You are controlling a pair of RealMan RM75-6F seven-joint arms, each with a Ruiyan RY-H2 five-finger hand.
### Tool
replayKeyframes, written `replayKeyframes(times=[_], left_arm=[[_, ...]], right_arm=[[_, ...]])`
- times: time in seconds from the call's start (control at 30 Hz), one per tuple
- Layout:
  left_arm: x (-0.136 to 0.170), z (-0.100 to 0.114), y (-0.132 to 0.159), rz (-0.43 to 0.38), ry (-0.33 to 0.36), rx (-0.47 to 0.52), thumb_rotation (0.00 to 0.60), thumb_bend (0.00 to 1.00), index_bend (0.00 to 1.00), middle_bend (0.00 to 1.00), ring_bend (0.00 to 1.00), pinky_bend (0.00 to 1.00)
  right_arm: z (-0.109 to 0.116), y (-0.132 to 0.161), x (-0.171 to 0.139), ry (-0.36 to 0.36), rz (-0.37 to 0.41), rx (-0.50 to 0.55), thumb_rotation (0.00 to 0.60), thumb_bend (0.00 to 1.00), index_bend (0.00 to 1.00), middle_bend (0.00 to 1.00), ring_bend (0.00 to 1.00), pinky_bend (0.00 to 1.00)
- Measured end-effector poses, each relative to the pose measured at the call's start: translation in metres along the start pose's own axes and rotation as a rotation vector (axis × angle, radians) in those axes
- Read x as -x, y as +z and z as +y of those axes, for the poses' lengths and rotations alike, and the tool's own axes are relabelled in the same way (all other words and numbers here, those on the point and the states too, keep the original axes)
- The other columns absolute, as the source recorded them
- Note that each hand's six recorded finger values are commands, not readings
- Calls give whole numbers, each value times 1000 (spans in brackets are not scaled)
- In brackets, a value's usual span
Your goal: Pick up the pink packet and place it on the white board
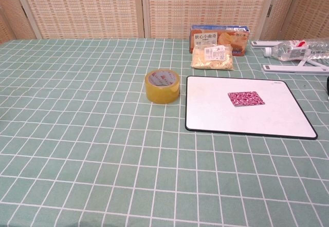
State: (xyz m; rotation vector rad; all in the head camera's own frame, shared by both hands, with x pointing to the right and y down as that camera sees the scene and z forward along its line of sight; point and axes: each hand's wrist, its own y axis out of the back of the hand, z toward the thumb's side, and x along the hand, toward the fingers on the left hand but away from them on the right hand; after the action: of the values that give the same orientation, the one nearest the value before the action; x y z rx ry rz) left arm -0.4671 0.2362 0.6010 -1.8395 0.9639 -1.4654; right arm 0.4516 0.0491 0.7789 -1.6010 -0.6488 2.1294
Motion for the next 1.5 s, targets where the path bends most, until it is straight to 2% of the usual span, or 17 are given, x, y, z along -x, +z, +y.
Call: replayKeyframes(times=[0.33,0.6,0.87,1.0,1.23,1.5], left_arm=[[0,-1,1,-5,-5,-2,600,273,0,0,0,0],[-1,-2,1,-9,-7,3,600,268,0,0,0,0],[2,1,3,-20,2,6,600,269,0,0,0,0],[3,3,4,-25,6,7,600,268,0,0,0,0],[5,6,2,-27,13,15,600,269,0,0,0,0],[7,11,-1,-22,24,27,600,269,0,0,0,0]], right_arm=[[1,-1,0,-2,-3,6,600,197,594,532,523,507],[4,-1,-1,-12,-3,17,600,210,598,536,526,512],[16,13,-6,-40,48,33,600,214,601,540,527,516],[21,36,-13,-45,111,48,600,215,602,544,530,521],[31,113,-42,-59,279,46,600,216,604,553,541,525],[47,169,-60,-81,315,8,600,217,605,556,546,528]])
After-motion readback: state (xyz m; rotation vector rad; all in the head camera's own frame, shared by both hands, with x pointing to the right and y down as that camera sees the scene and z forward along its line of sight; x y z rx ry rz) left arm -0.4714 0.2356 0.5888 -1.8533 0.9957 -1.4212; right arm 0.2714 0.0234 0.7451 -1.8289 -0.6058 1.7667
